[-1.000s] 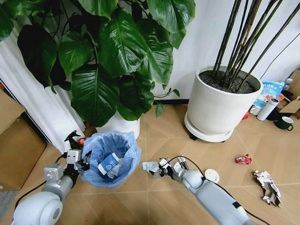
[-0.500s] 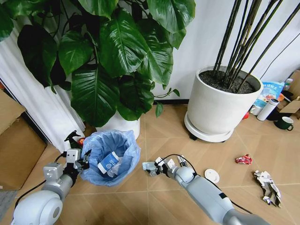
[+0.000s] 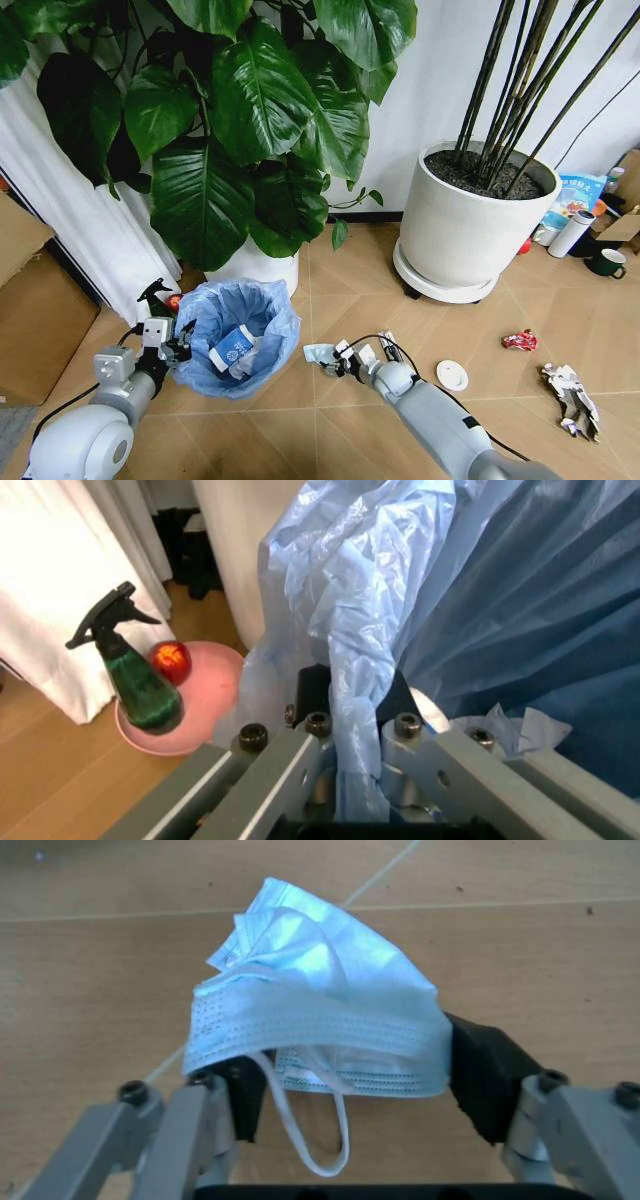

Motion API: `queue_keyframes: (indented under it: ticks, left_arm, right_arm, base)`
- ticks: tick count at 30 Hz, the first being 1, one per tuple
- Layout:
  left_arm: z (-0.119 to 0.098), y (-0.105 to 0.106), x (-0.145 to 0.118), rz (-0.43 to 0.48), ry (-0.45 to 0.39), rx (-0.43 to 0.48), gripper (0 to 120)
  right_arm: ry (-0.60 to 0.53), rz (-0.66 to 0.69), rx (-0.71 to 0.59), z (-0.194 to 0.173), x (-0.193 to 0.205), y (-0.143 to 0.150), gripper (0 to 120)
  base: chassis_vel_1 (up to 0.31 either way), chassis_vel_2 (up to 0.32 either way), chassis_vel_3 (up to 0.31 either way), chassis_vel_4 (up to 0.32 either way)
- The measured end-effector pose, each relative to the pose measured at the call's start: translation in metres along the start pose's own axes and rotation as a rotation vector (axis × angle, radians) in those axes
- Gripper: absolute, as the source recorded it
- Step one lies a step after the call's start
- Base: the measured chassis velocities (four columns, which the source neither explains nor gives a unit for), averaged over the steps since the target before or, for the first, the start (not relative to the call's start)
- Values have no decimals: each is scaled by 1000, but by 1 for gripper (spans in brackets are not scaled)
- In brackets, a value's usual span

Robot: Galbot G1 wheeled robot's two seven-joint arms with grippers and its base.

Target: Pick up the trash bin and place the garbage on the floor into it.

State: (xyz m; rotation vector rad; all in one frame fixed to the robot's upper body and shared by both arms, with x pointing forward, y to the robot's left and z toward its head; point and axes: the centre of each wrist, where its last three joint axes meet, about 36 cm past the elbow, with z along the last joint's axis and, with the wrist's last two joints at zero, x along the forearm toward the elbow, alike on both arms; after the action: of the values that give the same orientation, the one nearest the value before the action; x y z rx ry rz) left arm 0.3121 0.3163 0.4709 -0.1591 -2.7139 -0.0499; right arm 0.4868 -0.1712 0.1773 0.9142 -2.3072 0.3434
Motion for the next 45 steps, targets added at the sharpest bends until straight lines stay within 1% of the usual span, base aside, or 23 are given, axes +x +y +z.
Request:
queue_keyframes:
  ticks: [1, 3, 4, 7, 8, 9, 12, 13, 15, 16, 26, 31, 34, 36, 37, 39, 42, 43, 45]
  left_arm:
    - [0, 0, 0, 1, 1, 0, 0]
    - [0, 0, 0, 1, 2, 0, 0]
    - [0, 0, 0, 1, 2, 0, 0]
    - [0, 1, 0, 0, 2, -2, 0]
    - [0, 1, 0, 0, 2, -2, 0]
    - [0, 1, 0, 0, 2, -2, 0]
    - [0, 1, 0, 1, 2, -2, 0]
    - [0, 1, 0, 1, 2, -2, 0]
    - [0, 0, 0, 3, 2, -1, 0]
    - [0, 0, 0, 3, 2, -1, 0]
    - [1, 2, -2, 0, 7, 1, 0]
    - [3, 3, -4, 2, 12, 1, 0]
    - [6, 5, -6, 5, 22, -1, 0]
    - [6, 6, -7, 6, 23, -1, 0]
    - [8, 7, -9, 9, 29, -3, 0]
    - [9, 8, -10, 11, 32, -3, 0]
    - [12, 11, -14, 22, 50, -6, 0]
    - [12, 11, -14, 22, 50, -6, 0]
    - [14, 12, -18, 31, 61, -9, 0]
  right_arm:
    - [0, -3, -2, 0, -1, 2, 52]
    - [0, -5, -6, 1, -4, 4, 43]
    - [0, -5, -6, 1, -4, 4, 43]
    - [0, -5, -8, 2, -7, 6, 32]
    - [0, -4, -8, 2, -7, 5, 26]
    - [0, -4, -8, 2, -7, 5, 26]
    - [0, -3, -11, 3, -6, 5, 11]
    - [0, -3, -11, 3, -6, 5, 11]
    - [-1, -2, -12, 3, -5, 5, 2]
    - [-1, -2, -13, 3, -5, 5, 0]
    - [-22, 7, -39, 6, 0, 8, 0]
    - [-65, 35, -71, 1, 10, 3, 0]
    - [-117, 71, -100, -5, 25, -6, 0]
    - [-121, 74, -101, -6, 27, -6, 0]
    - [-155, 96, -115, -8, 39, -10, 0]
    - [-166, 100, -117, -9, 43, -10, 0]
    - [-268, 127, -90, -28, 83, -16, 0]
    - [-268, 127, -90, -28, 83, -16, 0]
    - [-328, 142, -69, -43, 109, -20, 0]
  base:
    - [0, 0, 0, 0]
    - [0, 0, 0, 0]
    - [0, 0, 0, 0]
    - [0, 0, 0, 0]
    - [0, 0, 0, 0]
    - [0, 0, 0, 0]
    - [0, 0, 0, 0]
    - [0, 0, 0, 0]
    - [0, 0, 0, 0]
    - [0, 0, 0, 0]
    - [0, 0, 0, 0]
    - [0, 0, 0, 0]
    - [0, 0, 0, 0]
    - [0, 0, 0, 0]
    - [0, 0, 0, 0]
    - [0, 0, 0, 0]
    - [0, 0, 0, 0]
    - [0, 0, 0, 0]
    - [0, 0, 0, 0]
